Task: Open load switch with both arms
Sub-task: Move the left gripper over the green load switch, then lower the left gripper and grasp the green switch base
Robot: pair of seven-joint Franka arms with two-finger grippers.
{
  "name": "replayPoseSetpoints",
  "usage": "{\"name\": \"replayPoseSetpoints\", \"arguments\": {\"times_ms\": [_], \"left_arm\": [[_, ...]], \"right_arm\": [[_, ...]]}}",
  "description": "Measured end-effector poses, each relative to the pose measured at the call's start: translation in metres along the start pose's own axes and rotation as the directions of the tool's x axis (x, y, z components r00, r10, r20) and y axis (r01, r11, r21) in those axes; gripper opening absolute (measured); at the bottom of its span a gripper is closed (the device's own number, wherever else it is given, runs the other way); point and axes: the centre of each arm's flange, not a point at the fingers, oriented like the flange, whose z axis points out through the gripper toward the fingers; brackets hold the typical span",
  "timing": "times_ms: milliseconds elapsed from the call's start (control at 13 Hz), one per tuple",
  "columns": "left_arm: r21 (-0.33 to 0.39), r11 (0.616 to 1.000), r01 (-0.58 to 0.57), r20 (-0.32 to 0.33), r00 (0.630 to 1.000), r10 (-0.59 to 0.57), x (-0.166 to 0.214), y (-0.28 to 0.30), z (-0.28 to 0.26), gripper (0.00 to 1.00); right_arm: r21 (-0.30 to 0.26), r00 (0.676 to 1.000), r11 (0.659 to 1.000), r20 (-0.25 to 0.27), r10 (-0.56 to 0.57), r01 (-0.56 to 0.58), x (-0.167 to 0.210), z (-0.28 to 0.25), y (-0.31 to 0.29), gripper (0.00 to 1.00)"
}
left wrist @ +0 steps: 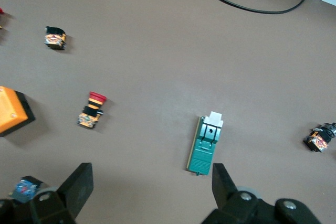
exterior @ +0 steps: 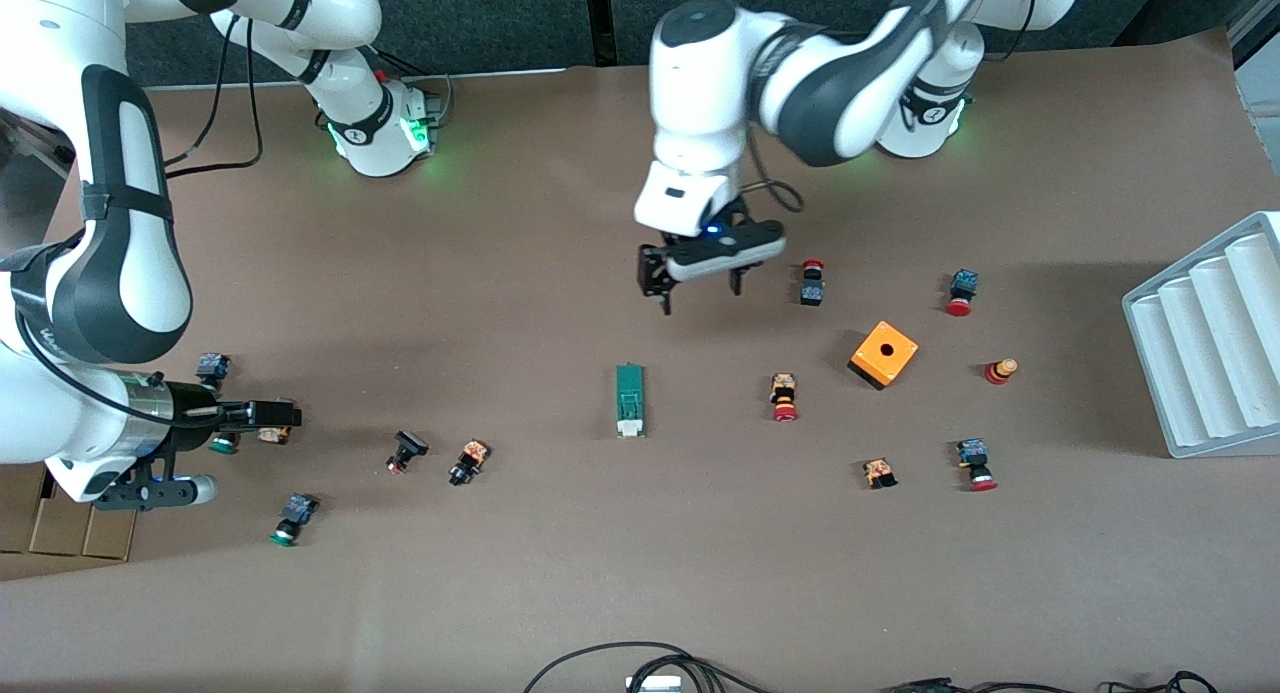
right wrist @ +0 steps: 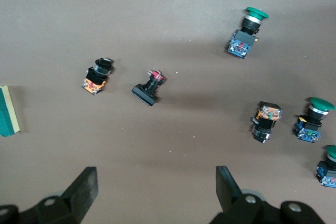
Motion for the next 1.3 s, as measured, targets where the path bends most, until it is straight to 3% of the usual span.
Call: {"name": "replayPoseSetpoints", "arguments": {"times_ms": [307, 691, 1305], "left_arm": [[0.008, 1.0, -0.029, -0.075, 0.997, 0.029, -0.053, 0.026, 0.036, 1.0], [0.007, 0.998, -0.069, -0.222, 0.973, 0.069, -0.137, 0.046, 0.091, 1.0], [-0.028, 0.995, -0.099, -0.376, 0.923, 0.081, -0.169, 0.037, 0.155, 1.0]], "right_arm": [[0.0, 1.0, 1.0, 0.003, -0.002, 0.002, 0.001, 0.002, -0.002, 1.0], [0.0, 1.0, 1.0, 0.002, 0.001, -0.001, 0.0, 0.001, 0.001, 1.0], [-0.001, 1.0, 1.0, -0.011, 0.007, -0.007, 0.001, -0.003, 0.005, 1.0]]}}
